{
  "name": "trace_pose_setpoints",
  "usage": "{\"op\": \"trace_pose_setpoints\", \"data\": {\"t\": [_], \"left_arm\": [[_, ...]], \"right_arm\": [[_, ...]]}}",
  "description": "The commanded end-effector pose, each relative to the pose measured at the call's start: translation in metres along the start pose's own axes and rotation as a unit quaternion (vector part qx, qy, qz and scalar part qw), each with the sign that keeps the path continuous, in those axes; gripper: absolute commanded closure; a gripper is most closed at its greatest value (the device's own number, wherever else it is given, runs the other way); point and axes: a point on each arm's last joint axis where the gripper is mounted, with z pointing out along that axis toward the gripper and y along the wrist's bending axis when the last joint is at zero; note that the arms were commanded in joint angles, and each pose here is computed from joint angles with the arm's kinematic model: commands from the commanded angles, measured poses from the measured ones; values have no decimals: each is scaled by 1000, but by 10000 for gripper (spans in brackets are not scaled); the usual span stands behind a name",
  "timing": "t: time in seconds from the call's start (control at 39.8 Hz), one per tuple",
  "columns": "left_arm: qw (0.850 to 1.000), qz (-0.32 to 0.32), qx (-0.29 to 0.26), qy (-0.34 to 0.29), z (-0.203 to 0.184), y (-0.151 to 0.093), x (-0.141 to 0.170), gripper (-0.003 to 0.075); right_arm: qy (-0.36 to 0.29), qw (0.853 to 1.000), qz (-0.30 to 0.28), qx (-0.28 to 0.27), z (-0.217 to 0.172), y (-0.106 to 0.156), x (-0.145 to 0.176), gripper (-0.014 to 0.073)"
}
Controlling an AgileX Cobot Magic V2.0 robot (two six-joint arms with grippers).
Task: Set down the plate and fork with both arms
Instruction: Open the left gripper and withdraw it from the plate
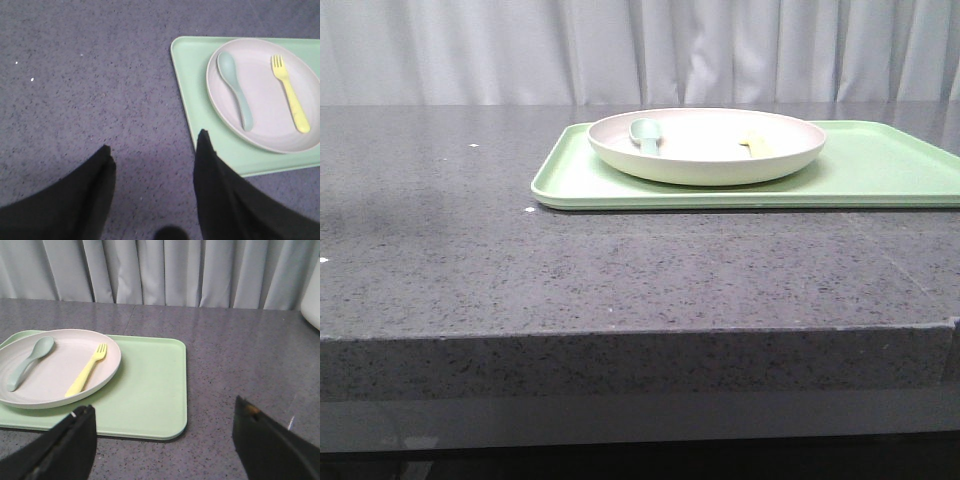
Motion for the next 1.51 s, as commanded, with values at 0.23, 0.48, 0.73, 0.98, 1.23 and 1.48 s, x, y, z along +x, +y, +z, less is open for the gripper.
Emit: {"op": "trace_pose_setpoints", "data": {"t": [0.23, 0.48, 0.73, 0.98, 1.23, 1.48], "left_arm": [[995, 54, 64, -58, -41, 13, 54, 364], [994, 68, 63, -56, -50, 13, 96, 364], [994, 69, 62, -57, -51, 13, 99, 364], [994, 69, 62, -58, -51, 13, 98, 364], [994, 69, 62, -58, -51, 13, 98, 364], [994, 69, 63, -57, -51, 13, 99, 364]], "right_arm": [[-52, 999, -6, 1, -1, 0, -18, 13], [-47, 999, 2, -1, -2, 1, -21, 13], [44, 998, 29, -15, 12, 5, -58, 13], [164, 984, -4, -74, 55, 22, -91, 13], [221, 961, -44, -163, 110, 66, -107, 13], [296, 938, -41, -174, 176, 103, -111, 13]]}}
